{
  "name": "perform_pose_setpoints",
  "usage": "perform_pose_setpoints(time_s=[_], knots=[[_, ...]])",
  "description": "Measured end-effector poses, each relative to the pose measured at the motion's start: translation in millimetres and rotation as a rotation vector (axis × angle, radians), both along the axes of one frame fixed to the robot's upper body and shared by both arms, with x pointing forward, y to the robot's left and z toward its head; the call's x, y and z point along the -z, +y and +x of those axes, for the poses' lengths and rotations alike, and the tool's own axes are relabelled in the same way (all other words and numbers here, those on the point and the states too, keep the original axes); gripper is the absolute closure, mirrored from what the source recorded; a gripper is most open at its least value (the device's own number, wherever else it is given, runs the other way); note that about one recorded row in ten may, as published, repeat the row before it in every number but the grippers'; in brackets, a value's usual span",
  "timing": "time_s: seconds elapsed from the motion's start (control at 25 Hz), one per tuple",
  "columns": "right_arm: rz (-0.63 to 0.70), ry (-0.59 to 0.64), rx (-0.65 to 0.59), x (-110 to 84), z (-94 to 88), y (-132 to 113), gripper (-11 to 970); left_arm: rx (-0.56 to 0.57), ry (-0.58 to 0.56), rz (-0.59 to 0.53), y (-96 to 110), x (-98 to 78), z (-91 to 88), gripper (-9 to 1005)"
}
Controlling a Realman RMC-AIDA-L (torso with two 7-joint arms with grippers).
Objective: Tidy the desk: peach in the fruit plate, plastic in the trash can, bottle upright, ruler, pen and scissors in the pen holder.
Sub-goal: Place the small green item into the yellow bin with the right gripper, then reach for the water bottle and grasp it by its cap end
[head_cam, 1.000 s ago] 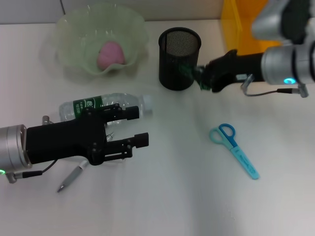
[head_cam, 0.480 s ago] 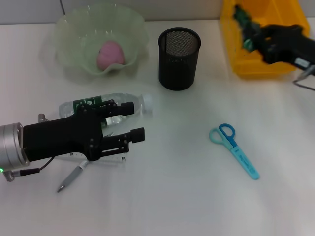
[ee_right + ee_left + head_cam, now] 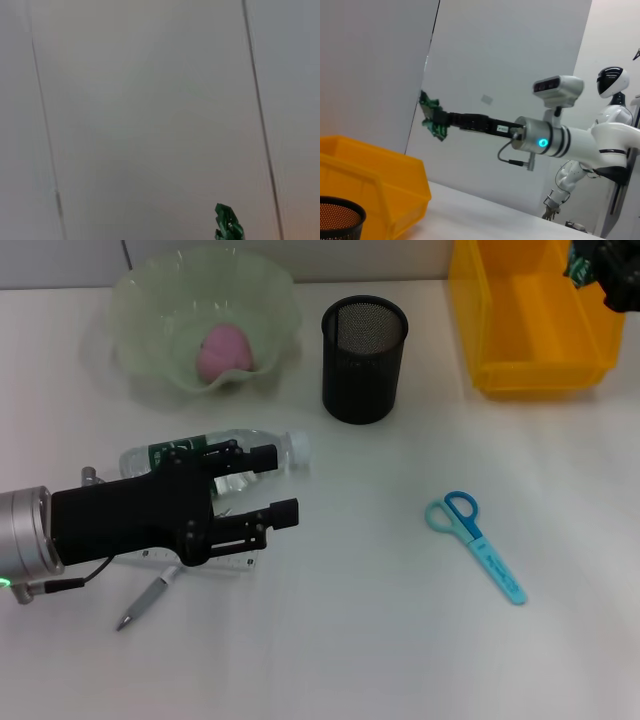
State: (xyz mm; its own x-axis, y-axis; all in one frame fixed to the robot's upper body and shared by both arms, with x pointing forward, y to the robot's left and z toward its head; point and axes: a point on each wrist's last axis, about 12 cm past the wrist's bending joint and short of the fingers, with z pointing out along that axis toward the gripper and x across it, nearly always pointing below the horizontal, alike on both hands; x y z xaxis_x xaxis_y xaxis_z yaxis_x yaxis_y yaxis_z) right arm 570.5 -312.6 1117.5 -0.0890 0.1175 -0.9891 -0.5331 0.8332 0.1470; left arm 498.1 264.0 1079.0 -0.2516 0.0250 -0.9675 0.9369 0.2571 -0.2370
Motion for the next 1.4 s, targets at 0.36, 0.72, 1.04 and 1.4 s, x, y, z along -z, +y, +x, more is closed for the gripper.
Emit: perform_pose_setpoints(time_s=[0.36, 0.72, 1.04, 1.4], knots=[[-0.094, 0.047, 0.132, 8.3, 26.9, -3, 889, -0.001, -0.002, 0.001, 0, -0.4, 0.8, 294], [-0.128, 0.111, 0.212, 18.5, 34.8, -5, 768, -0.008, 0.004, 0.002, 2, 1.2, -1.3, 294], [-0.125, 0.109, 0.201, 19.1, 33.8, -3, 556, -0.007, 0.006, 0.002, 2, 1.1, -1.5, 294], [0.017, 0.067, -0.030, -0.3, 11.7, 10, 372, -0.010, 0.008, 0.002, 2, 1.5, -1.8, 293]])
